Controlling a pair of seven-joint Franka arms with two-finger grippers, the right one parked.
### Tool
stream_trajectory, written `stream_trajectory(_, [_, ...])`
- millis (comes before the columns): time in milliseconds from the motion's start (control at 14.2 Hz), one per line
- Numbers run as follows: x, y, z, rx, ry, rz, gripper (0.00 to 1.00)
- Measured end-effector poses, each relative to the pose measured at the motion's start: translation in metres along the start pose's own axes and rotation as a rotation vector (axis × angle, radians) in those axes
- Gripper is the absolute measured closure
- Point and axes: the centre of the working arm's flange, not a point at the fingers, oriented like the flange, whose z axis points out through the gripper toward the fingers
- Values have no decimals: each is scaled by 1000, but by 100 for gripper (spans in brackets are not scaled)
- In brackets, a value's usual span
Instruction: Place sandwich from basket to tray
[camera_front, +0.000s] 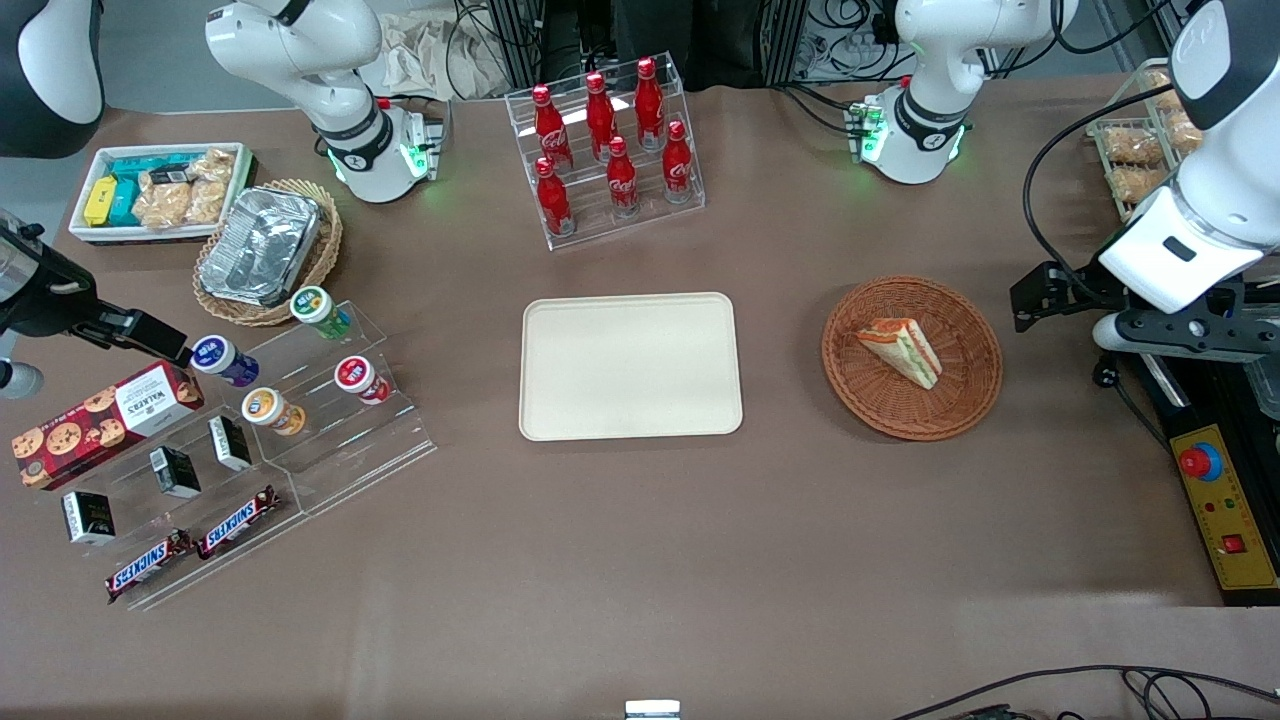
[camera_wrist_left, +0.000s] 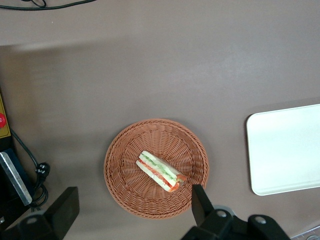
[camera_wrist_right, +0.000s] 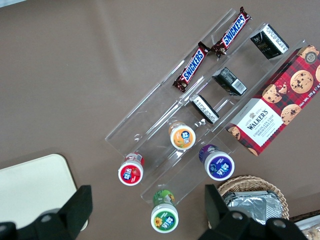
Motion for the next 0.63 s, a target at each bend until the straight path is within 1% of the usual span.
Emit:
stream_trajectory(281, [-5,-2,5,5,-17,-3,0])
stream_trajectory(492, [-8,-6,5,20,-19,-6,0])
stream_trajectory(633, [-9,-8,2,23,-14,-15,0])
